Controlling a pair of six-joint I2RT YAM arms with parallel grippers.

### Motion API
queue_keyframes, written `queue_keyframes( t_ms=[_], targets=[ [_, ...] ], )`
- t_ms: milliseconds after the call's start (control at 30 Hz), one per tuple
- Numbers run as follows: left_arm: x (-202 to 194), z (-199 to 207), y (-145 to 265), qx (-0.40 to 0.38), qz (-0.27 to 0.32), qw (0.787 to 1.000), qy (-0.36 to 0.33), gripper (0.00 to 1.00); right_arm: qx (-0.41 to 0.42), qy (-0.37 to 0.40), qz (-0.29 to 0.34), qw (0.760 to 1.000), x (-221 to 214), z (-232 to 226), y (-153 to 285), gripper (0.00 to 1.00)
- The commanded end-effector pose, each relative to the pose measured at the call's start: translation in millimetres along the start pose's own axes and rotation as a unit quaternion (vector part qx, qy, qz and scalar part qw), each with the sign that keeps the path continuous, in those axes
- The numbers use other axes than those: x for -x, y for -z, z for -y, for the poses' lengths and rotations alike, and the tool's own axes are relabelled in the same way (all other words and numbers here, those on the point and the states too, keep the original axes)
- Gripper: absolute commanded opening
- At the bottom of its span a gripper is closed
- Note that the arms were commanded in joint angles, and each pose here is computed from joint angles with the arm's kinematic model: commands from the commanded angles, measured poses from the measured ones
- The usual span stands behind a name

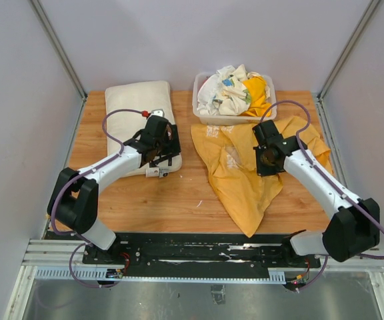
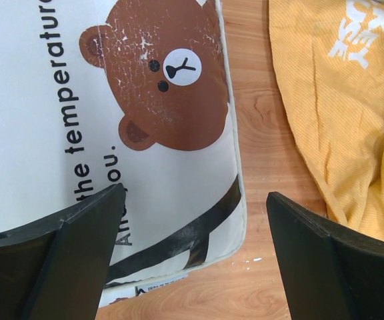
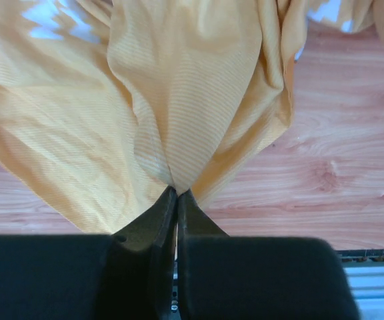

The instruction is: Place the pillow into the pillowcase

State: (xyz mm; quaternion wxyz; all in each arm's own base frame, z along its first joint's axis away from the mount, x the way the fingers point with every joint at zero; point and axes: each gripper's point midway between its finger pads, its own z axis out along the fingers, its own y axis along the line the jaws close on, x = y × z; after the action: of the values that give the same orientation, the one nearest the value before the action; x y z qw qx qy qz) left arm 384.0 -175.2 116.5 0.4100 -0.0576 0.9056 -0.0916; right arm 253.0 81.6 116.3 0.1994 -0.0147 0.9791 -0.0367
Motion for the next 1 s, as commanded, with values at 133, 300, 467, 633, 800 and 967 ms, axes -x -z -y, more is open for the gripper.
queue_keyframes(
  t_ms=[133,300,467,633,800,967],
  targets=[
    [19,17,14,-0.027,0.016,0.999,0.012,0.92,0.016,0.004,-0.017,1.000,-2,-2,16,0.01],
    [20,16,17,-0.026,0.019,0.999,0.011,0.92,0.052,0.000,-0.008,0.999,3,-16,17,0.01],
    [21,6,21,-0.002,0.019,1.000,-0.002,0.92,0.106,0.008,0.035,0.994,26,-35,43,0.01],
    [30,-27,30,0.081,0.038,0.995,-0.034,0.98,0.136,0.007,0.084,0.987,51,-42,73,0.01],
    [30,-74,38,0.152,0.034,0.987,0.025,0.99,0.151,0.012,0.104,0.983,61,-46,86,0.01],
    [29,-66,44,0.078,0.023,0.996,0.037,0.99,0.153,0.018,0.101,0.983,57,-47,80,0.01]
  ],
)
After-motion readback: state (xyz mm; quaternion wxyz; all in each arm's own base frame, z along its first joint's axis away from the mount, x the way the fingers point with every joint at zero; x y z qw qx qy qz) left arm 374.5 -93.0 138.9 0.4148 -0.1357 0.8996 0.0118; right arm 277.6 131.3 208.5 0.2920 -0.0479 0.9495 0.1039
